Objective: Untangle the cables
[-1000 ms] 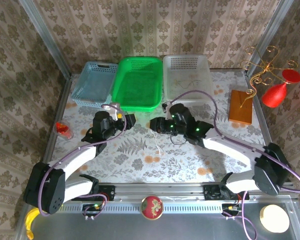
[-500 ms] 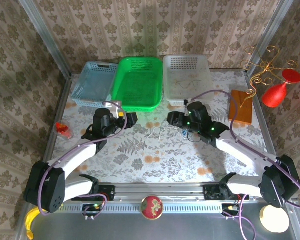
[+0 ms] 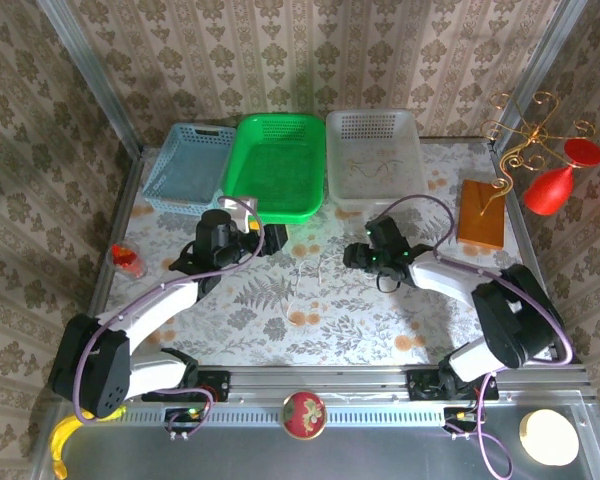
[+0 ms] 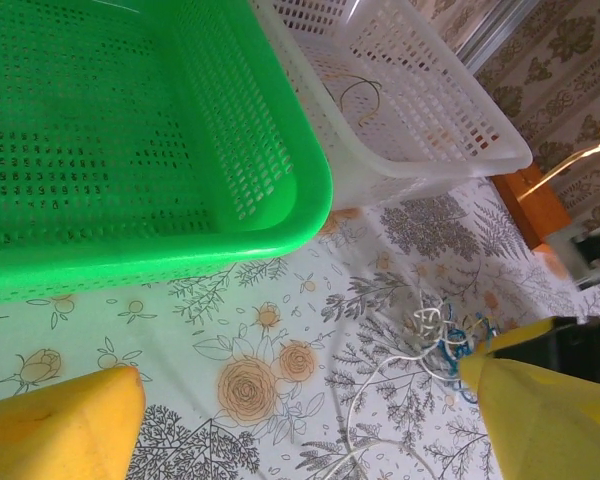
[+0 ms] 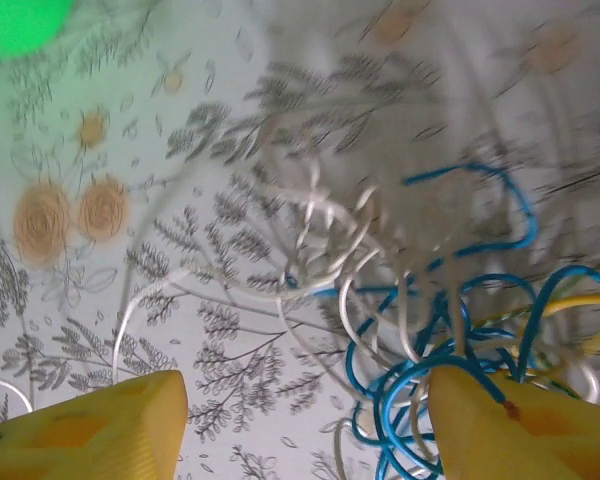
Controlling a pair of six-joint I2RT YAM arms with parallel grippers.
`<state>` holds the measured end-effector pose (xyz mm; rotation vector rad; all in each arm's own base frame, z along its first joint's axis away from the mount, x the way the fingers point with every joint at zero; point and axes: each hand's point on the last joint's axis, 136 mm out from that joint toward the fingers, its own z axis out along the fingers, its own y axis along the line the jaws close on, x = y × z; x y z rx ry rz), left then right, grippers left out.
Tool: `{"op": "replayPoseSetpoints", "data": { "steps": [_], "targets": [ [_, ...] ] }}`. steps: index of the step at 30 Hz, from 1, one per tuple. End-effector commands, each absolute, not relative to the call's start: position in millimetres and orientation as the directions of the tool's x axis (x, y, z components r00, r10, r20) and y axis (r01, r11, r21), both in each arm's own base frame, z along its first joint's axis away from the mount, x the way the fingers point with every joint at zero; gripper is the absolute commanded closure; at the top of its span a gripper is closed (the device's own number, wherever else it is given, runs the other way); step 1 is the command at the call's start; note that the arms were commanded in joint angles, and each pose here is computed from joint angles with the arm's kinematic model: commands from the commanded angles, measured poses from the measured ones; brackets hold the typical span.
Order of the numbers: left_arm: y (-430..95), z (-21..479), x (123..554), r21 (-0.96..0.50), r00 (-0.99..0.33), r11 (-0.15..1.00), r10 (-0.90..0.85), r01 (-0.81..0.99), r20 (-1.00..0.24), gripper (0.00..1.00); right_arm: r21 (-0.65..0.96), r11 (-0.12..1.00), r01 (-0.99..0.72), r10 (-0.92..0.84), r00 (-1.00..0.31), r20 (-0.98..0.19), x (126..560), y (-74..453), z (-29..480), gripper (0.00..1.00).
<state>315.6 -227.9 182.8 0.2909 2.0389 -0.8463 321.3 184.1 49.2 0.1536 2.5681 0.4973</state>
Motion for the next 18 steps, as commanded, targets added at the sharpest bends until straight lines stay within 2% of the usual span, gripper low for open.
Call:
{"op": "replayPoseSetpoints", "data": {
  "steps": [1, 4, 6, 12, 18],
  "targets": [
    [-234.5, 186.9, 315.9, -0.443, -0.577, 0.732, -0.084, 0.518, -0.813, 0.12, 0.481, 0.871, -0.103, 0.159, -0.867, -0.473, 321.8, 241.4, 66.3, 0.35],
    [-234.6, 184.7, 316.5, -0.443, -0.581, 0.735, -0.083, 0.513, -0.81, 0.12, 0.548, 0.816, -0.185, 0.119, -0.873, -0.473, 313.3, 282.1, 83.1, 0.35],
    [-234.7, 183.5, 316.8, -0.444, -0.583, 0.736, -0.082, 0.511, -0.808, 0.12, 0.561, 0.804, -0.198, 0.124, -0.866, -0.484, 312.6, 287.2, 95.3, 0.35],
    [-236.2, 175.6, 315.0, -0.448, -0.601, 0.735, -0.068, 0.509, -0.796, 0.11, 0.523, 0.835, -0.172, 0.178, -0.815, -0.552, 318.8, 250.4, 129.7, 0.35],
    [-245.7, 164.7, 308.7, -0.442, -0.617, 0.724, -0.029, 0.53, -0.787, 0.11, 0.488, 0.866, -0.11, 0.202, -0.815, -0.543, 307.1, 215.8, 119.8, 0.41]
  ]
}}
